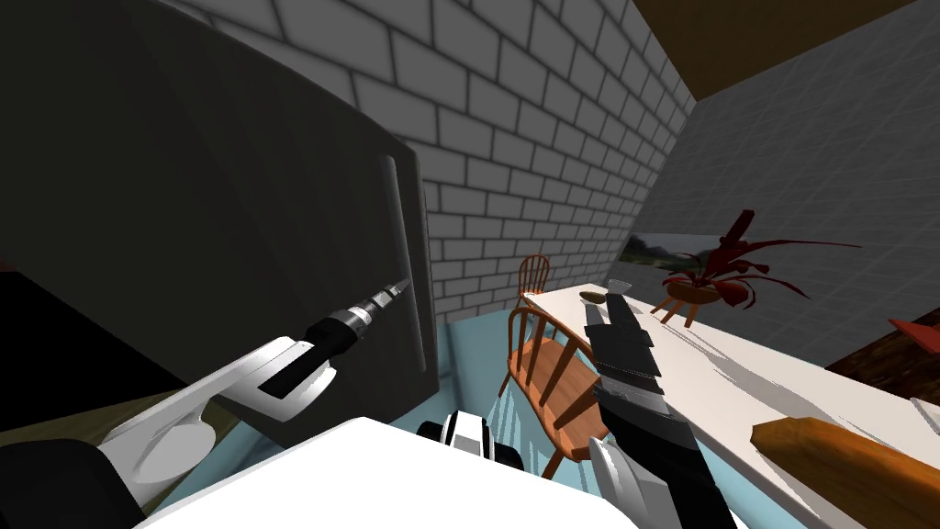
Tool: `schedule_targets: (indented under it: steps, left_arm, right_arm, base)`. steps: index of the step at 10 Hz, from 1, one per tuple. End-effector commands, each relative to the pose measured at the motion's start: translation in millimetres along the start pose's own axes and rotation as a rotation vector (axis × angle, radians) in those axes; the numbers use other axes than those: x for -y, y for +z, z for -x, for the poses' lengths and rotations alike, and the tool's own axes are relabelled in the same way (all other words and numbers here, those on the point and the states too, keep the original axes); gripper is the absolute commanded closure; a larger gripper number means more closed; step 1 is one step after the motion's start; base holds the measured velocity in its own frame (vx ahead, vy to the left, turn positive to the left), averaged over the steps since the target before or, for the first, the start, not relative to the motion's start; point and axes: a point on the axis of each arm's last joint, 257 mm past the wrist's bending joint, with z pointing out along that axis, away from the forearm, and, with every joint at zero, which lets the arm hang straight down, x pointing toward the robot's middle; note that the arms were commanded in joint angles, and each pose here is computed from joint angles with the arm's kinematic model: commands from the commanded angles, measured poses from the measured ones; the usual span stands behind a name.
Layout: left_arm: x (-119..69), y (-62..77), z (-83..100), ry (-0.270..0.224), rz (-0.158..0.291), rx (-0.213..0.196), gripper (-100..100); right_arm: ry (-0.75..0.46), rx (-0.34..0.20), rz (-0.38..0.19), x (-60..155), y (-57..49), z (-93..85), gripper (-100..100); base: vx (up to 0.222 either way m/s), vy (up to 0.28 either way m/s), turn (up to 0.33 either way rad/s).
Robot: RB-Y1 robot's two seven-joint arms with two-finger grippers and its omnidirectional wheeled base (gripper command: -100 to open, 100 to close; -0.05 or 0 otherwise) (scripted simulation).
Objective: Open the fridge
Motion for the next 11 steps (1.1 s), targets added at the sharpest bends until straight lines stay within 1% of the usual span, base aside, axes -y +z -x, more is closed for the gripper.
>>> schedule_targets:
  steps: [1,2,3,4,5,6,7,9,11]
  left_arm:
    - [21.1,-5.6,4.2,0.002,-0.037,0.008,-100]
    - [15.5,-3.9,2.4,0.001,-0.029,0.006,-100]
    - [17.7,-3.5,9.3,0.002,-0.025,0.01,-100]
    - [17.4,-3.9,5.8,0.004,-0.029,0.008,-100]
    - [17.1,-3.9,6.5,0.003,-0.027,0.009,100]
    - [29.9,-3.7,-0.3,0.0,-0.074,-0.019,100]
    - [29.9,-3.7,-0.3,0.0,-0.074,-0.019,100]
    - [43.2,-4.3,-7.2,-0.004,-0.121,-0.049,100]
    - [56.1,-5.7,-14.3,-0.009,-0.167,-0.079,100]
  right_arm:
    - [0.0,0.0,0.0,0,0.0,0.0,0]
    - [0.0,0.0,0.0,0,0.0,0.0,0]
    - [0.0,0.0,0.0,0,0.0,0.0,0]
    - [0.0,0.0,0.0,0,0.0,0.0,0]
    - [0.0,0.0,0.0,0,0.0,0.0,0]
    - [0.0,0.0,0.0,0,0.0,0.0,0]
    - [0.0,0.0,0.0,0,0.1,0.0,0]
    - [0.0,0.0,0.0,0,0.1,-0.1,0]
    - [0.0,0.0,0.0,0,0.1,-0.1,0]
  base:
    - [0.017,-0.006,-0.002]
    - [0.007,-0.003,0.0]
    - [0.075,-0.023,-0.043]
    - [0.048,-0.013,-0.009]
    - [0.006,-0.002,0.007]
    - [-0.215,0.098,-0.133]
    - [-0.288,0.098,-0.14]
    - [-0.266,0.042,-0.101]
    - [-0.335,0.065,-0.107]
